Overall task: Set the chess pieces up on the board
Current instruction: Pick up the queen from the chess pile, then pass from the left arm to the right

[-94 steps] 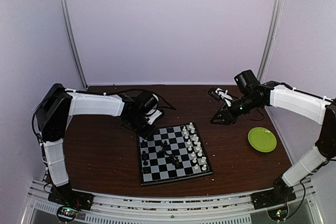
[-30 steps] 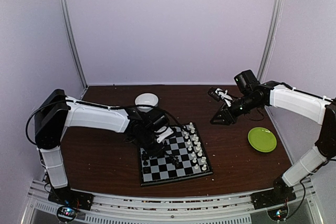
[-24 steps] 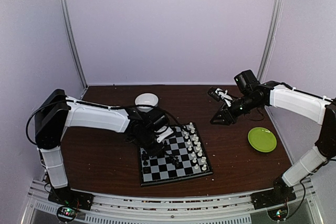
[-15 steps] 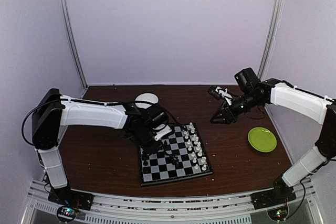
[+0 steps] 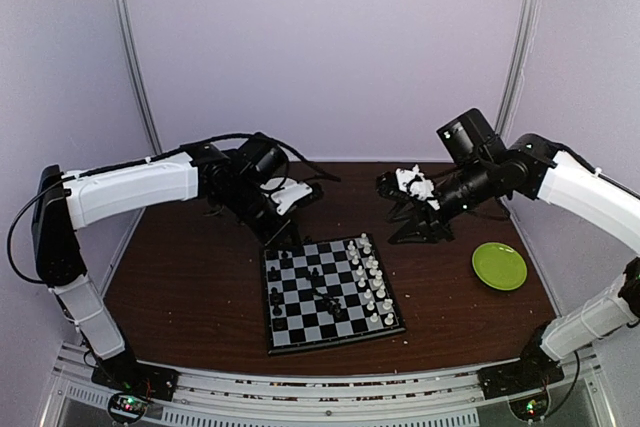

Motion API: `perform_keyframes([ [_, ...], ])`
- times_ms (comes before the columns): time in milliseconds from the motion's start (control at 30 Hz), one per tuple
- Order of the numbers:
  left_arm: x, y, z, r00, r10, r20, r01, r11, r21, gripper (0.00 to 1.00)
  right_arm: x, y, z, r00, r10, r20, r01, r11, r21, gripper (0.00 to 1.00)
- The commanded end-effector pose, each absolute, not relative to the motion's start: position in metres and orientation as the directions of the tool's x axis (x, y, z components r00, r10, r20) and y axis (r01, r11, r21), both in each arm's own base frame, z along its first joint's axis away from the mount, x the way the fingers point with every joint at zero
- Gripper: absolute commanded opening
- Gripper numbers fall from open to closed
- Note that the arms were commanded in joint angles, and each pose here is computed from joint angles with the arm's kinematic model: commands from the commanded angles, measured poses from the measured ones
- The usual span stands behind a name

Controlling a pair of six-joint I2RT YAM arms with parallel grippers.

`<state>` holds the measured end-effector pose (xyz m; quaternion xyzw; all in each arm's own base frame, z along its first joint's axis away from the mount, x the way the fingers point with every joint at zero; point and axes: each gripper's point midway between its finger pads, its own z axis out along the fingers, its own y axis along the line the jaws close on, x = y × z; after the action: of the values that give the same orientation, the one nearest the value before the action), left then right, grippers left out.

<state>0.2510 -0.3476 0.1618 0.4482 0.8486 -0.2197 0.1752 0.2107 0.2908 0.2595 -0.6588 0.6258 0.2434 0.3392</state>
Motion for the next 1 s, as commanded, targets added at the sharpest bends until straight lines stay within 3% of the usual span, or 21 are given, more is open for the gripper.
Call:
perform_keyframes([
  [0,0.236,-0.357,0.191,-0.547,0.660,-0.515,0.836,0.390,-0.386,0.05,0.222,0.306,0.242,0.273,-0.785,-0.556,-0.927,-0.060,-0.371,0.41],
  [333,0.214,-0.371,0.224,-0.547,0.649,-0.529,0.813,0.262,-0.519,0.05,0.244,0.375,0.266,0.414,-0.785,-0.461,-0.803,-0.076,-0.591,0.43],
  [733,0.209,-0.373,0.232,-0.549,0.642,-0.535,0.806,0.236,-0.542,0.05,0.233,0.411,0.248,0.503,-0.779,-0.373,-0.762,-0.196,-0.617,0.46],
  [967,0.206,-0.372,0.232,-0.549,0.643,-0.534,0.804,0.231,-0.548,0.05,0.230,0.416,0.238,0.523,-0.783,-0.335,-0.752,-0.239,-0.615,0.36],
])
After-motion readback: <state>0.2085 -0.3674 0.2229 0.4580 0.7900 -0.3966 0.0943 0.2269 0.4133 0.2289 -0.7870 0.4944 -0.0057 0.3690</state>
